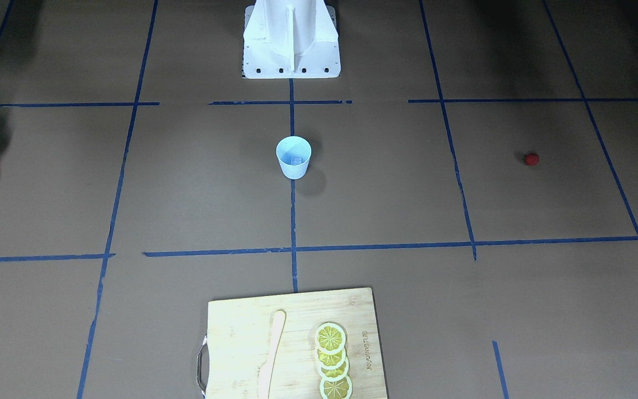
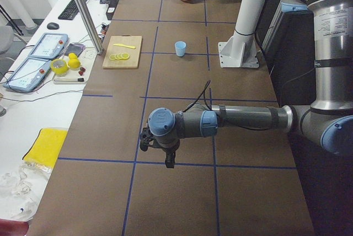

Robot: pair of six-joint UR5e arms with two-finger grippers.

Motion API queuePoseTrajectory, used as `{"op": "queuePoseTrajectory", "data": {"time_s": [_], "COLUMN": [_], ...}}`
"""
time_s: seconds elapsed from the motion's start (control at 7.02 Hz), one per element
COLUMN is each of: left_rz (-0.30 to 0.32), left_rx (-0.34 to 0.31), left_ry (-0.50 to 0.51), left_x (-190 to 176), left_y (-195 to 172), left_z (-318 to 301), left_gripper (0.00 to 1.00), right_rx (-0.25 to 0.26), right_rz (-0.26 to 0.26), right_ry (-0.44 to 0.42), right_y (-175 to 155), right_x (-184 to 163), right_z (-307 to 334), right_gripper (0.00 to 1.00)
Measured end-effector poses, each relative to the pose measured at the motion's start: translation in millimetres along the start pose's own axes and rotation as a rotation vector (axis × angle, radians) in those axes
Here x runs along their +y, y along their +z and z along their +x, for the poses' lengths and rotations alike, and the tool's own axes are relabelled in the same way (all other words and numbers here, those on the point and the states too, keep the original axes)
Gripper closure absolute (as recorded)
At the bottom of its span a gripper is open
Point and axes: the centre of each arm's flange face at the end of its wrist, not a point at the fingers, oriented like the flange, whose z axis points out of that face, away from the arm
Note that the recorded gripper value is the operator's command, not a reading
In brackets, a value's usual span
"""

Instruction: Put ice and strawberries in cup

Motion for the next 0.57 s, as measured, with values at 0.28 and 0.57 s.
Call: {"op": "queuePoseTrajectory", "data": {"time_s": [0.28,0.57], "left_rz": [0.000,0.001], "left_rx": [0.000,0.000], "left_ry": [0.000,0.001], "left_x": [0.0,-0.1], "left_y": [-0.2,-0.4], "left_z": [0.2,0.5], "left_gripper": [0.00,0.00], "right_rx": [-0.002,-0.003], "right_rz": [0.001,0.003], "right_ry": [-0.001,-0.007], "right_y": [-0.1,-0.9], "right_x": [-0.2,-0.9], "right_z": [-0.2,-1.0], "right_gripper": [0.77,0.96]}}
